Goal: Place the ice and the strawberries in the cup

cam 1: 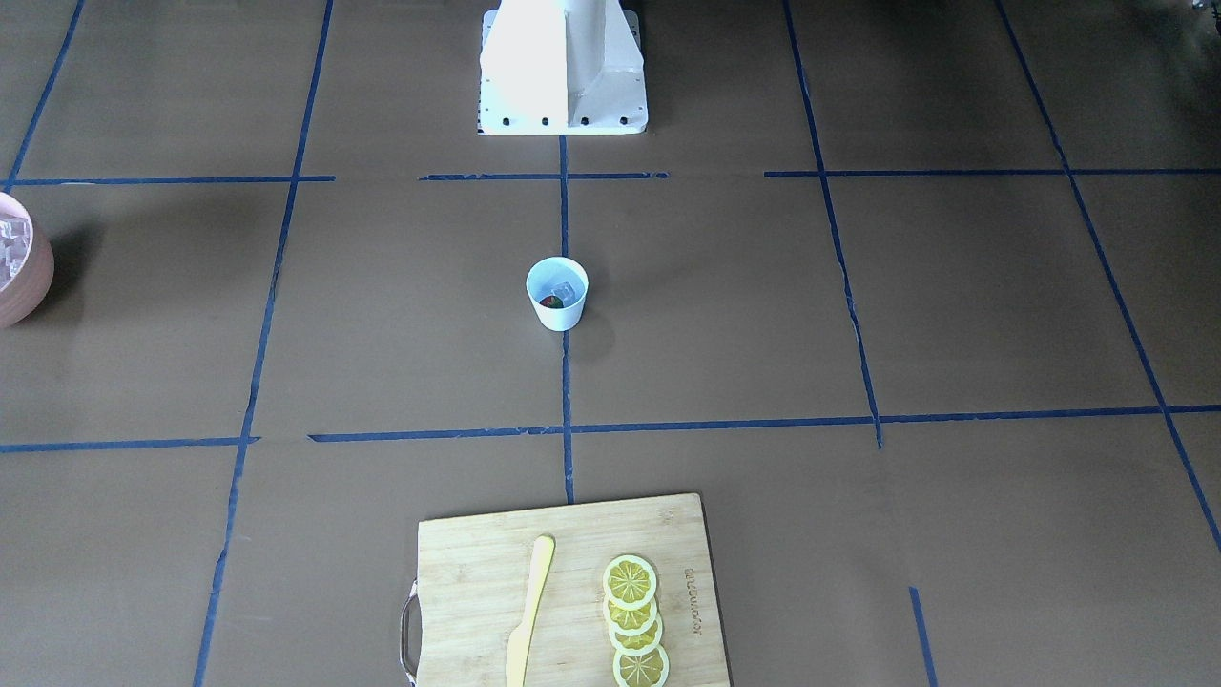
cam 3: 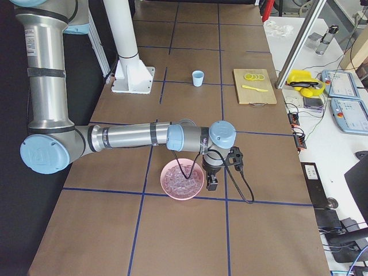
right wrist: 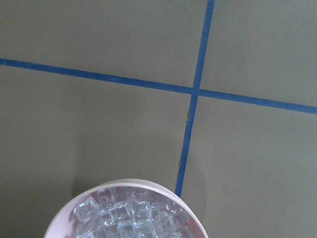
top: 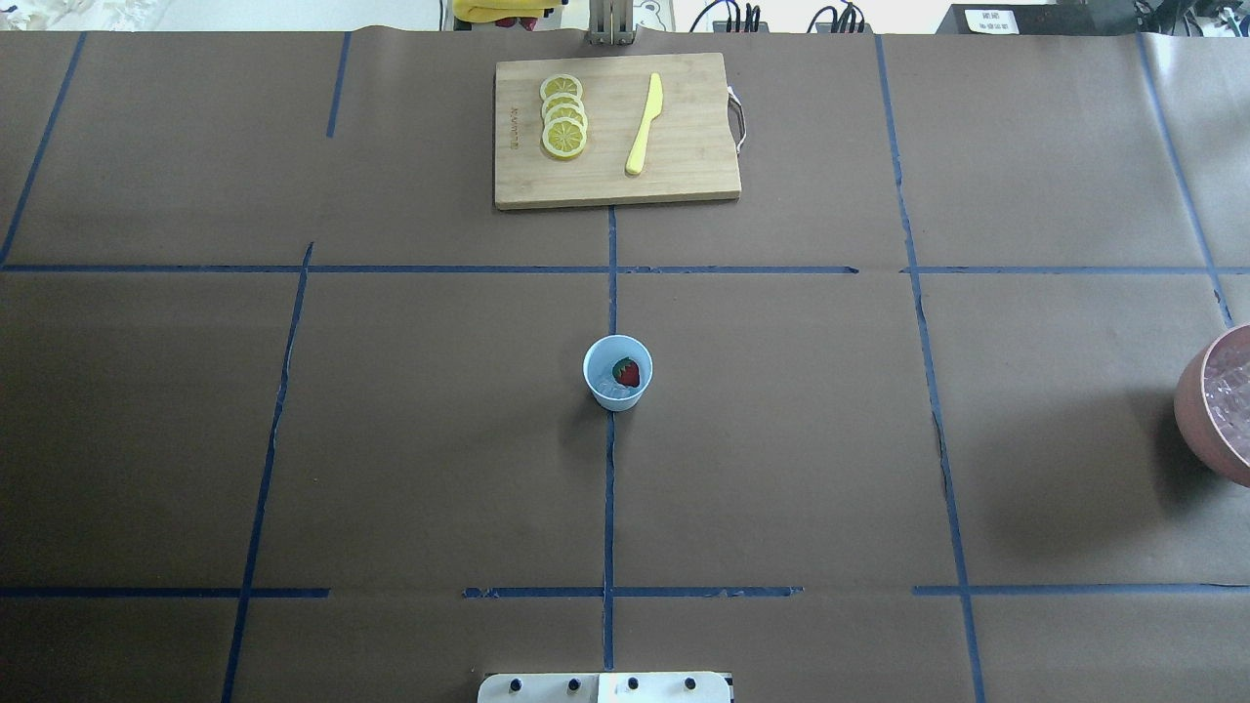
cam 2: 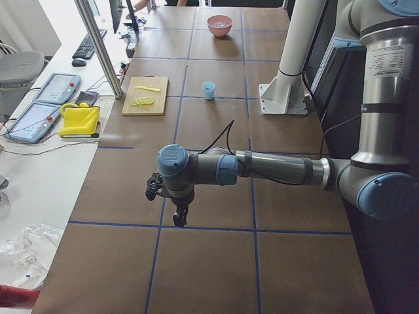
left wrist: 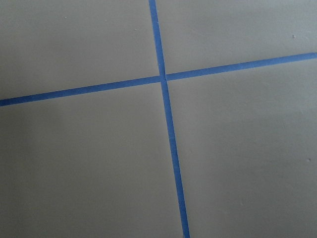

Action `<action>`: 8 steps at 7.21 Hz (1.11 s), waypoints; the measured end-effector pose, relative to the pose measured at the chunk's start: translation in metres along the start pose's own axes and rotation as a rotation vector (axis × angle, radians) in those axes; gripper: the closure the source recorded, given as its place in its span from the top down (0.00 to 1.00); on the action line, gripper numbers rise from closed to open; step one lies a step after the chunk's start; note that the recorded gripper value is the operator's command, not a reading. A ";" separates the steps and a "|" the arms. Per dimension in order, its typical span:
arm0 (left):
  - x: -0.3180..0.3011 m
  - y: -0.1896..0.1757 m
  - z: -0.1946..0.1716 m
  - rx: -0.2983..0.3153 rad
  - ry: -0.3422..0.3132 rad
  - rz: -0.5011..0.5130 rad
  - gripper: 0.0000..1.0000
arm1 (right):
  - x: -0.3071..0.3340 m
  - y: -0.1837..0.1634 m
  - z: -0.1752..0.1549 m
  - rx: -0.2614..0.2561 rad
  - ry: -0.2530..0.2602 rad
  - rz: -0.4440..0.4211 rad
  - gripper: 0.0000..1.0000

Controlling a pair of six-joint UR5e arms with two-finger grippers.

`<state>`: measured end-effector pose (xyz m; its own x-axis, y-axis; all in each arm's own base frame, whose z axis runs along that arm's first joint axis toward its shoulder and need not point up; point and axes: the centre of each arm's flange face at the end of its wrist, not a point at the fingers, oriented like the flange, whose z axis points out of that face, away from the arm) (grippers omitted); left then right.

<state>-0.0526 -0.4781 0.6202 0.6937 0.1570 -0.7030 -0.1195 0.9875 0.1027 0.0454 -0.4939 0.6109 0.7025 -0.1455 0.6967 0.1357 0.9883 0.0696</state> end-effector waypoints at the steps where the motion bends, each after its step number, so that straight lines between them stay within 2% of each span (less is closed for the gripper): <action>1: 0.001 0.000 -0.001 0.001 0.000 0.001 1.00 | -0.001 -0.001 -0.001 0.001 0.000 -0.001 1.00; 8: 0.000 0.000 -0.001 0.001 -0.003 0.000 1.00 | -0.002 -0.003 -0.002 0.004 -0.001 -0.002 1.00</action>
<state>-0.0528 -0.4781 0.6193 0.6959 0.1571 -0.7007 -0.1188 0.9875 0.1034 0.0451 -0.4967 0.6078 0.7013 -0.1479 0.6974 0.1343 0.9881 0.0745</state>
